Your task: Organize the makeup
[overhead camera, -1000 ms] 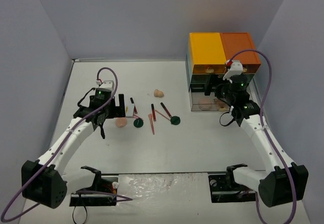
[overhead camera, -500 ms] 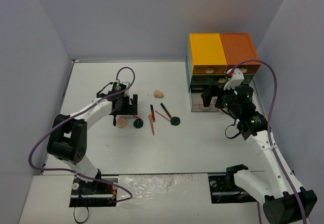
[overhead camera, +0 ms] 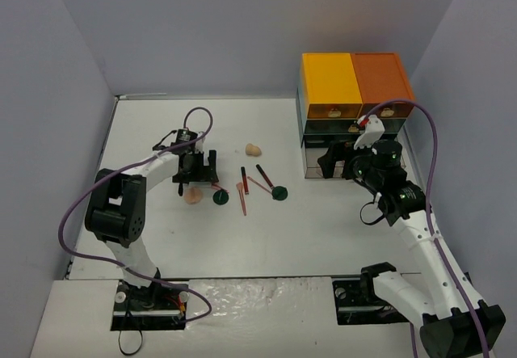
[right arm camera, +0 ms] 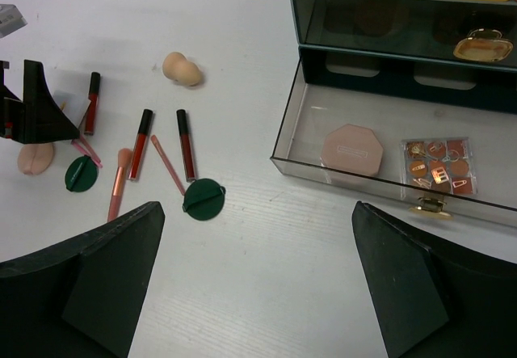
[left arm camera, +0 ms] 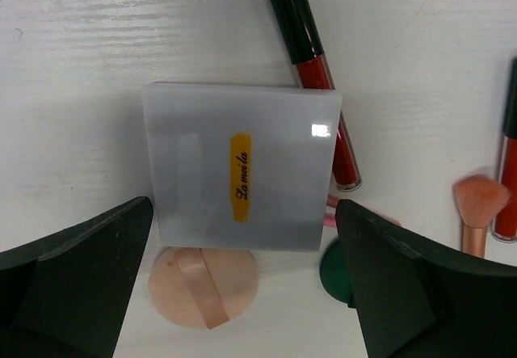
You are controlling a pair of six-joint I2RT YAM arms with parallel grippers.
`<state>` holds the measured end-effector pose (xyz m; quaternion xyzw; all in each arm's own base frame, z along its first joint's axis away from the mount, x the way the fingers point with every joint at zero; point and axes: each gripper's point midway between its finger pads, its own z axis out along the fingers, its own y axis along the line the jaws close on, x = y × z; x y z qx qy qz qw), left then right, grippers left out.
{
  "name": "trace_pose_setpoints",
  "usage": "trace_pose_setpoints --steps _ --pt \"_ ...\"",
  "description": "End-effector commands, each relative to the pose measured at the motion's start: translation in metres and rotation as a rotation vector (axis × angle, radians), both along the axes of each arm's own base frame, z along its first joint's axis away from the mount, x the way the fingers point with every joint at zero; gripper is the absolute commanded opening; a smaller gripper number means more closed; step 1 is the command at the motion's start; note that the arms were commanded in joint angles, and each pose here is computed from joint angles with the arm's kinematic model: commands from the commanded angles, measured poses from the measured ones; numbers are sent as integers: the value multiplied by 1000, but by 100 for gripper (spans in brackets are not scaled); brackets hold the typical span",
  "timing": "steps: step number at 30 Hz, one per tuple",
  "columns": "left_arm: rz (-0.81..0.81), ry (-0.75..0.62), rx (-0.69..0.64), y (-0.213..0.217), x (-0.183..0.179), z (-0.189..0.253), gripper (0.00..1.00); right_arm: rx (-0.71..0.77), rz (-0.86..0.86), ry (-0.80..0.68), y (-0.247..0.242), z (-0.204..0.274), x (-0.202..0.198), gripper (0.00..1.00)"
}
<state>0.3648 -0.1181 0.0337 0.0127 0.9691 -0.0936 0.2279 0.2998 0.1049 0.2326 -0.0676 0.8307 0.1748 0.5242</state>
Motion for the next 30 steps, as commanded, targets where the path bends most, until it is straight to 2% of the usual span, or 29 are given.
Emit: trace_pose_setpoints --steps 1,7,17,25,30 --pt "-36 -80 -31 -9 25 20 92 6 39 -59 7 12 2 100" --pt "-43 -54 -35 -11 26 12 86 6 44 -58 7 12 1 100" --pt "-60 -86 -49 -14 30 34 53 20 59 -64 11 17 0 100" --pt "-170 -222 -65 -25 30 101 52 87 129 -65 28 40 1 99" --pt "-415 -379 -94 -67 5 160 52 214 214 -3 54 60 2 94"
